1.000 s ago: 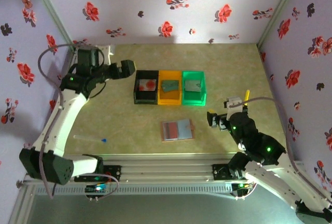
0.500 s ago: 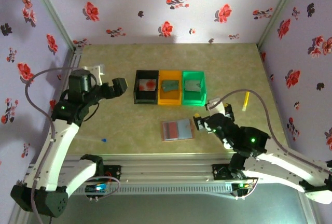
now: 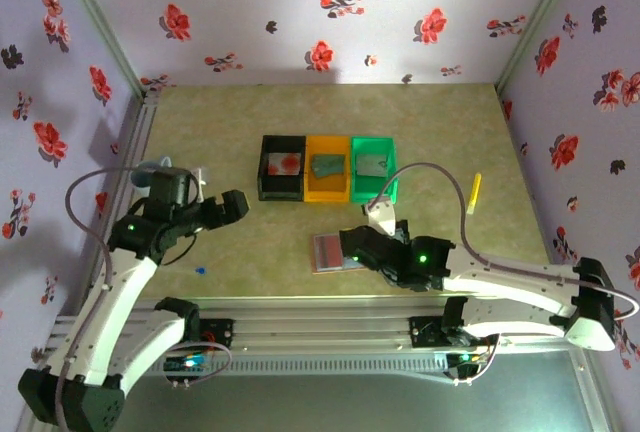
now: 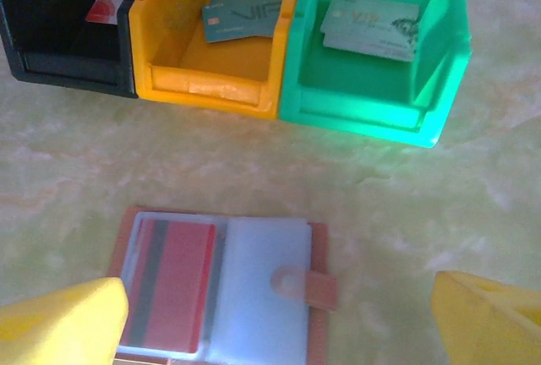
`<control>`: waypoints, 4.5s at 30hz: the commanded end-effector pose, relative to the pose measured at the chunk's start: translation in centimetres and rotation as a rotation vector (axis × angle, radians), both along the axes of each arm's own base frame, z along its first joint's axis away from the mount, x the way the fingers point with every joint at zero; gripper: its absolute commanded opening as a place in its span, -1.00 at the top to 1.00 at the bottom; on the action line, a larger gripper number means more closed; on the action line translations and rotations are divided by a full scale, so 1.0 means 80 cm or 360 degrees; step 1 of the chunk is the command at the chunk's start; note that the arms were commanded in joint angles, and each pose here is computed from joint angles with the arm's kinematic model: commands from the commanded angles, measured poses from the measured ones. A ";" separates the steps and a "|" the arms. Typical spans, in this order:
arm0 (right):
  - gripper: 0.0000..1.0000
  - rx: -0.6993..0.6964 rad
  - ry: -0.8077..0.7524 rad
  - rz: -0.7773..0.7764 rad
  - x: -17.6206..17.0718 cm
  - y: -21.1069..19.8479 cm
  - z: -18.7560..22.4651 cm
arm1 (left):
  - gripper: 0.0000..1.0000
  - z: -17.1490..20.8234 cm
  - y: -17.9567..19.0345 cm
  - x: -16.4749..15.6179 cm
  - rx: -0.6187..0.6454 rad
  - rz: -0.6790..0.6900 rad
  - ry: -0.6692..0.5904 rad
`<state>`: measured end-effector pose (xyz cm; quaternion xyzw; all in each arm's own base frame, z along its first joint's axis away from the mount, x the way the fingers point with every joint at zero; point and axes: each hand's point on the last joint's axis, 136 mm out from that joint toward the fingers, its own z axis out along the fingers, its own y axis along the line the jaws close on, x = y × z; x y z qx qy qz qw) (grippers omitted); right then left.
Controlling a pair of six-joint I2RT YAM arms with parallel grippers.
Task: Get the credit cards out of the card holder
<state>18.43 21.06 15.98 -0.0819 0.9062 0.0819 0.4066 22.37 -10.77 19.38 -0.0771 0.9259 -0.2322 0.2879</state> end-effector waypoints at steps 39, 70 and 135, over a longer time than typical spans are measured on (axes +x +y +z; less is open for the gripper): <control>1.00 0.0171 0.0577 -0.0287 -0.011 -0.004 -0.166 | -1.00 -0.076 -0.085 -0.046 -0.0058 -0.0046 0.0336; 1.00 0.0266 0.0588 -0.0365 -0.022 -0.029 -0.190 | -0.90 -0.101 -0.246 -0.047 -0.0363 -0.0322 0.0397; 1.00 0.0304 0.0640 -0.0341 -0.033 -0.032 -0.197 | -0.78 -0.174 -0.291 -0.064 -0.0112 -0.0433 0.0600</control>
